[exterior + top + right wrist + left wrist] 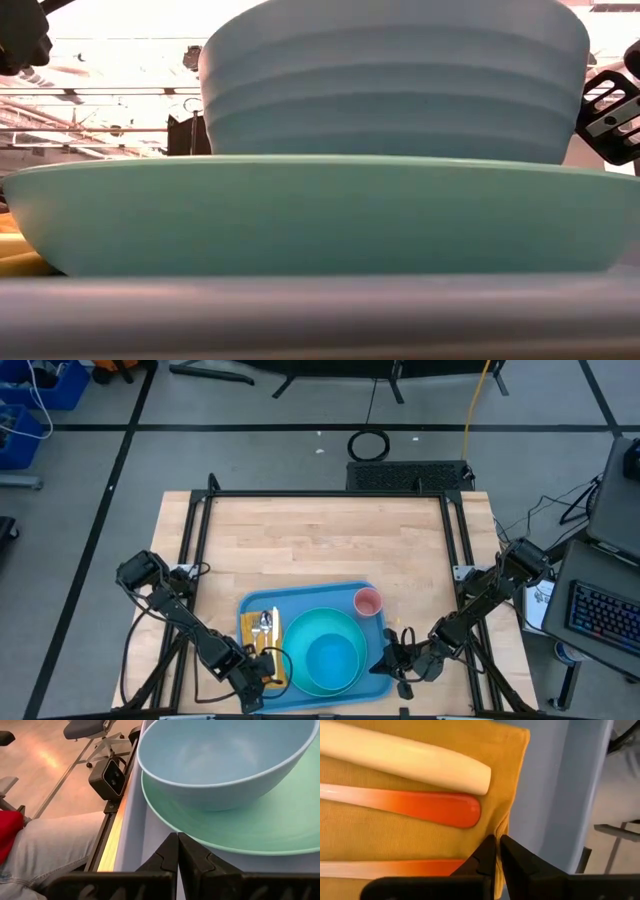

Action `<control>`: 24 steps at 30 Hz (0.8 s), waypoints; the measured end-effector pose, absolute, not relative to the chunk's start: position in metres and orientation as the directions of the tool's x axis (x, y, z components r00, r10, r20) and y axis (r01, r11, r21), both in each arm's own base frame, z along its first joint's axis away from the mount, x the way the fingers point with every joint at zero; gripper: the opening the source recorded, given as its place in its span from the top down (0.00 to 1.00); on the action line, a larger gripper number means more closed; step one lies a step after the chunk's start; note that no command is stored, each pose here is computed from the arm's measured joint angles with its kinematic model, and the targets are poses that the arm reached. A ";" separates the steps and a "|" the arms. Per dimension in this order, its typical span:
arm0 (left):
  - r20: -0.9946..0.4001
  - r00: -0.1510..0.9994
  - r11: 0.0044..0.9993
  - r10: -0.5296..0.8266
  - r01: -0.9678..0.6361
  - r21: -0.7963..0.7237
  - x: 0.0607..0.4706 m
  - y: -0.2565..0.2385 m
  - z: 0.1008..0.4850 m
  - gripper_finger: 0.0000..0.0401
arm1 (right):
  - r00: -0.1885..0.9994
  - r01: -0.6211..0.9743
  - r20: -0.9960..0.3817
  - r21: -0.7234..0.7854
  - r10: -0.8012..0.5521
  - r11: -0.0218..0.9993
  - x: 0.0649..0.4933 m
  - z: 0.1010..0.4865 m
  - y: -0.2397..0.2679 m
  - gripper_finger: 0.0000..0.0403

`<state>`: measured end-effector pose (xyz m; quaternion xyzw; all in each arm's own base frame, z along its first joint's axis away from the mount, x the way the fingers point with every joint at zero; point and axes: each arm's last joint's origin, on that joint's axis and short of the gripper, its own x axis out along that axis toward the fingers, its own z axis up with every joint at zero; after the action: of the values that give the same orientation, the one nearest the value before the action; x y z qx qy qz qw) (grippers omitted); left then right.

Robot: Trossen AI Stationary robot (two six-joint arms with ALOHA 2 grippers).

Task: Set up tray
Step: Adjust the yellow table napkin on the blue tray

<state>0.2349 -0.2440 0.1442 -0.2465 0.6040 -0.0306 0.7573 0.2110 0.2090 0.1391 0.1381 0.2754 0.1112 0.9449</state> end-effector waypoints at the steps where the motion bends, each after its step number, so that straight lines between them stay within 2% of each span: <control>1: -0.898 0.270 0.878 -0.347 -0.244 -0.412 0.235 -0.244 0.144 0.93 | 0.823 -0.134 -0.490 0.322 0.286 0.937 0.211 0.139 0.209 1.00; 16: -0.903 0.308 0.879 -0.300 -0.279 -0.387 0.236 -0.242 0.145 0.94 | 0.823 -0.134 -0.490 0.322 0.287 0.937 0.211 0.139 0.209 1.00; 20: -0.902 0.327 0.875 -0.283 -0.297 -0.382 0.237 -0.242 0.145 0.86 | 0.823 -0.134 -0.490 0.322 0.287 0.937 0.211 0.139 0.209 1.00; 24: -0.901 0.332 0.863 -0.279 -0.325 -0.387 0.237 -0.242 0.146 0.69 | 0.823 -0.134 -0.490 0.322 0.286 0.937 0.211 0.139 0.209 1.00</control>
<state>0.2368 -0.2415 0.1458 -0.2614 0.5779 0.0146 0.7730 0.2110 0.2090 0.1390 0.1382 0.2755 0.1112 0.9448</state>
